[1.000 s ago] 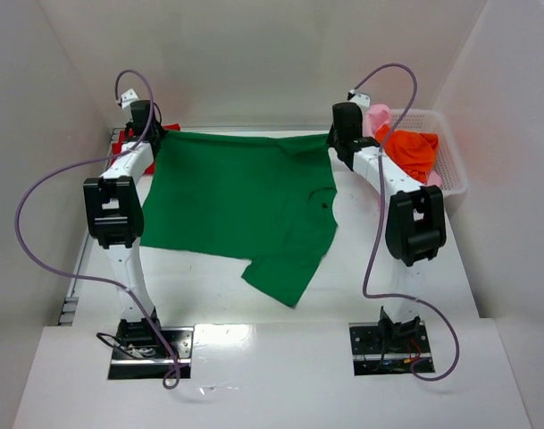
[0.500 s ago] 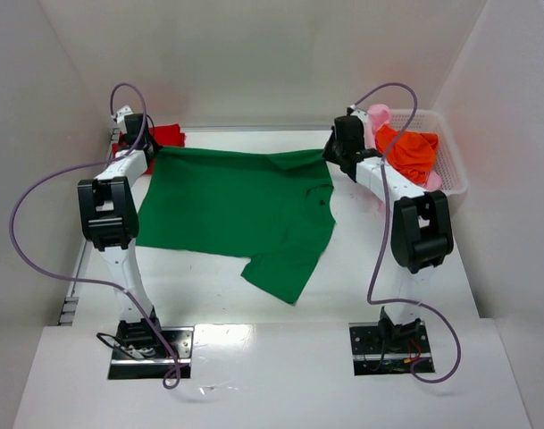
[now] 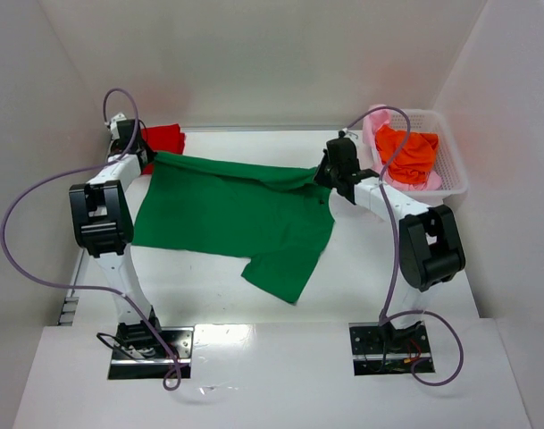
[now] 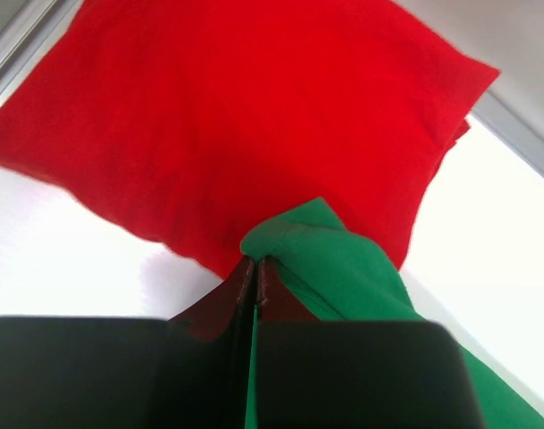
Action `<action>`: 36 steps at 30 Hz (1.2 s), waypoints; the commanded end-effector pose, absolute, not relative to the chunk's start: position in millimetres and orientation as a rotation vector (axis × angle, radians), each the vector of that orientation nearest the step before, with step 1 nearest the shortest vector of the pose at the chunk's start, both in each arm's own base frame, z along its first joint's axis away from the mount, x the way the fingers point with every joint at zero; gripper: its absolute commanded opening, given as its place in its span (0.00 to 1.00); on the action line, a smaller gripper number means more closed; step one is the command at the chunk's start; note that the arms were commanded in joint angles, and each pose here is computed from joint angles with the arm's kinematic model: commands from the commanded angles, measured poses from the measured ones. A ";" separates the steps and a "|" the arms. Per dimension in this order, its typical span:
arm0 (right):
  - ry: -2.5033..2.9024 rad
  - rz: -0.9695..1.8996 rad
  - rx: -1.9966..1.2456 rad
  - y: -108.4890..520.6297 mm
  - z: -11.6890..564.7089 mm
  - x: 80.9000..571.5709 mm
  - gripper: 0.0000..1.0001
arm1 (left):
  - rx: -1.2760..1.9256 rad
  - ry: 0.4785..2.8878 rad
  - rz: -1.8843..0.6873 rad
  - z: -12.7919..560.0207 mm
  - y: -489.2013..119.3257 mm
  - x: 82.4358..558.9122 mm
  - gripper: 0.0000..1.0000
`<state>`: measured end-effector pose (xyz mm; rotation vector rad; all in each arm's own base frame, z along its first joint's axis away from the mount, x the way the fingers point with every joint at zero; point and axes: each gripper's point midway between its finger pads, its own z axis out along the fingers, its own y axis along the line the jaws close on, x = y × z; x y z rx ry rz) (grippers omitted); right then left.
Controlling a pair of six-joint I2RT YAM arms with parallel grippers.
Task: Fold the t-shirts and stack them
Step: Fold the flattened tshirt in 1/3 of the way
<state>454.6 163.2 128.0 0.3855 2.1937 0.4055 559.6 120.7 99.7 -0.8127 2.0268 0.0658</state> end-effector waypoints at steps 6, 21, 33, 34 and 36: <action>2.157 0.353 0.476 143.2 131.0 439.2 0.00 | -0.789 1.994 0.052 120.0 126.8 554.1 0.00; 2.270 0.393 0.474 152.1 91.1 422.6 0.00 | -0.797 2.060 0.074 88.4 125.9 545.4 0.00; 2.325 0.367 0.479 147.2 68.6 406.7 0.00 | -0.866 2.099 0.093 66.8 128.1 523.0 0.00; 2.325 0.368 0.478 147.8 66.5 407.8 0.00 | -0.869 2.110 0.095 61.8 127.5 519.5 0.00; 2.335 0.385 0.459 150.8 66.5 406.4 0.00 | -0.869 2.111 0.096 60.1 127.3 518.8 0.00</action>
